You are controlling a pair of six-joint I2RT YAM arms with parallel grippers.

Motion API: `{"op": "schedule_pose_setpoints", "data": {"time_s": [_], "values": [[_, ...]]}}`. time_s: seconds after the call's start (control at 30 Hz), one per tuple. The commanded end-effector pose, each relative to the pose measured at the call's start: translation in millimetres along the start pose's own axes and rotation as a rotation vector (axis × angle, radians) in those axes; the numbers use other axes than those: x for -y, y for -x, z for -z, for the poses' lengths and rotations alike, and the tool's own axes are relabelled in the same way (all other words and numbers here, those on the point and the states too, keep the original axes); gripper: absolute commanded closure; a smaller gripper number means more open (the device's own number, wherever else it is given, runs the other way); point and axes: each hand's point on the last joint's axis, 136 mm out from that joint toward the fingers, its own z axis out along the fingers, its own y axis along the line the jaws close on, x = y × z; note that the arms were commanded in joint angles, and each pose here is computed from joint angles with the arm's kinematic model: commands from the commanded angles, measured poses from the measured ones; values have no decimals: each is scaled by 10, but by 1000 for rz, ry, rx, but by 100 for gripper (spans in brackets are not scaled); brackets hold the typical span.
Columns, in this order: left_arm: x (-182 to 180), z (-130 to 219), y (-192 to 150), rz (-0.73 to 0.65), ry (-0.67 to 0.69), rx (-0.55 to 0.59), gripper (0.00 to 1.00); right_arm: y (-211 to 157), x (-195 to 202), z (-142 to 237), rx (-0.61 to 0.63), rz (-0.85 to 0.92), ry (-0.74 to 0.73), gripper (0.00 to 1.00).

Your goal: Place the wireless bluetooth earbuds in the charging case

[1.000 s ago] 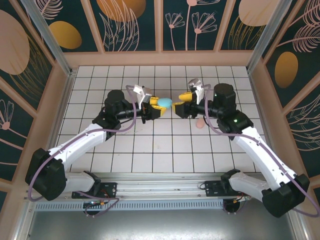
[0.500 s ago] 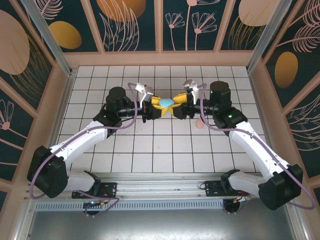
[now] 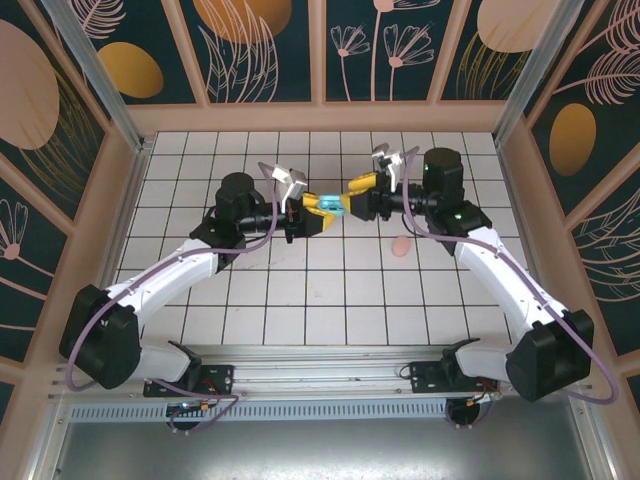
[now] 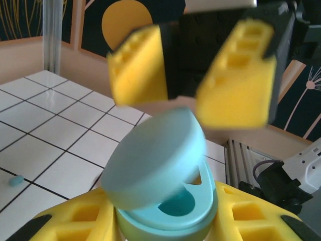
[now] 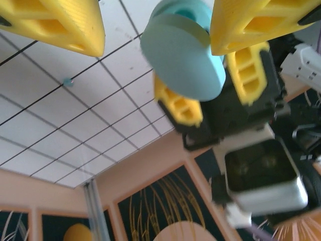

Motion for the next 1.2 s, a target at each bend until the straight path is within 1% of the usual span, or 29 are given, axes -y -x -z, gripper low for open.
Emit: {"op": "schedule_pose_setpoints", "data": {"time_s": [0.0, 0.27, 0.33, 0.43, 0.63, 0.7, 0.83, 1.03, 1.17], "values": [[307, -6, 167, -68, -131, 45, 95, 147, 225, -28, 35, -26, -68, 45], [284, 3, 199, -88, -103, 46, 96, 92, 255, -27, 29, -74, -82, 45], [238, -1, 172, -87, -81, 43, 97, 82, 285, -13, 34, -107, -104, 45], [183, -15, 128, -82, -65, 46, 97, 43, 258, 0, 27, -143, -97, 44], [62, -60, 17, -64, -38, 41, 98, 43, 154, 61, 28, -162, -87, 43], [41, -77, -24, -59, -39, 36, 98, 65, 186, 90, 38, -180, -122, 41], [-6, -102, -63, -45, -41, 42, 99, 35, 240, 107, 23, -208, -161, 40], [-78, -136, -115, -30, -32, 36, 99, 22, 251, 117, 14, -224, -174, 40], [-107, -135, -130, -21, -34, 35, 99, -19, 217, 136, -15, -195, -172, 41]]}}
